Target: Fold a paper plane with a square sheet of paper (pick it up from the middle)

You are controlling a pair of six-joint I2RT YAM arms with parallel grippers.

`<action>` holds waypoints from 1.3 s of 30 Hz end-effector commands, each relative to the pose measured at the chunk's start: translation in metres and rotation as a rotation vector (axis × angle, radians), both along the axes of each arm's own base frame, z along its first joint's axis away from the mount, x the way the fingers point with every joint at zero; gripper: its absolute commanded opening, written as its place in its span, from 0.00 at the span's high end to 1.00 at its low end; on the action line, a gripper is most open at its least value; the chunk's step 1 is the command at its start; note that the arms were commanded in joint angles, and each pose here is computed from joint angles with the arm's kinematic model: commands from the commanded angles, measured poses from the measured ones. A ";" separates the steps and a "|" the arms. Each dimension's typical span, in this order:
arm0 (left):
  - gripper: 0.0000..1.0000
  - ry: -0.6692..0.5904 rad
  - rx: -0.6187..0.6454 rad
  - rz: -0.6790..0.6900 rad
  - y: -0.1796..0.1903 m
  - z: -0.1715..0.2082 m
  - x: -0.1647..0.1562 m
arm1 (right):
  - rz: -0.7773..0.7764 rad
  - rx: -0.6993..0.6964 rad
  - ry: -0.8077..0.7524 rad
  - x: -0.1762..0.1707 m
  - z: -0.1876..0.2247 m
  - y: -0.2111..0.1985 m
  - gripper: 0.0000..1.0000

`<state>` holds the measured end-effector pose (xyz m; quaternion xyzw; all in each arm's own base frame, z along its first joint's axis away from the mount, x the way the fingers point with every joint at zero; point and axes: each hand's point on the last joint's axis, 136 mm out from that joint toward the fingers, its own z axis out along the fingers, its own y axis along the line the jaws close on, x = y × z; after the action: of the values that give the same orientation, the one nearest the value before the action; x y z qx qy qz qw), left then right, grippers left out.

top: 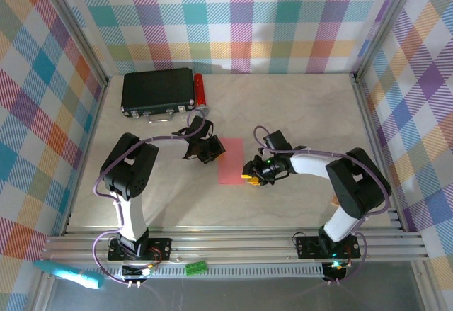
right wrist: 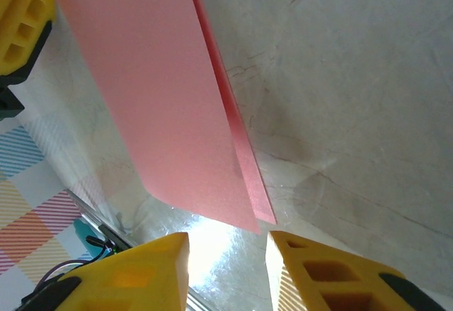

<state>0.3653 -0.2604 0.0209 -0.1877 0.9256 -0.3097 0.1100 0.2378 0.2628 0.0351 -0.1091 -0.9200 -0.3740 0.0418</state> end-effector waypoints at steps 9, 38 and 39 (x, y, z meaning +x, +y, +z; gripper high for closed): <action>0.88 0.120 0.101 0.035 0.021 -0.031 -0.019 | 0.040 0.009 0.026 -0.004 -0.010 0.011 0.67; 0.88 0.122 0.102 0.040 0.022 -0.030 -0.021 | 0.136 0.144 -0.139 0.013 0.019 0.038 0.62; 0.88 0.123 0.100 0.039 0.022 -0.030 -0.021 | 0.137 0.147 -0.151 0.015 0.021 0.039 0.62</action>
<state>0.3656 -0.2594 0.0205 -0.1911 0.9257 -0.3071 0.1104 0.2463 0.2906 0.0385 -0.0515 -0.9085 -0.4135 0.0314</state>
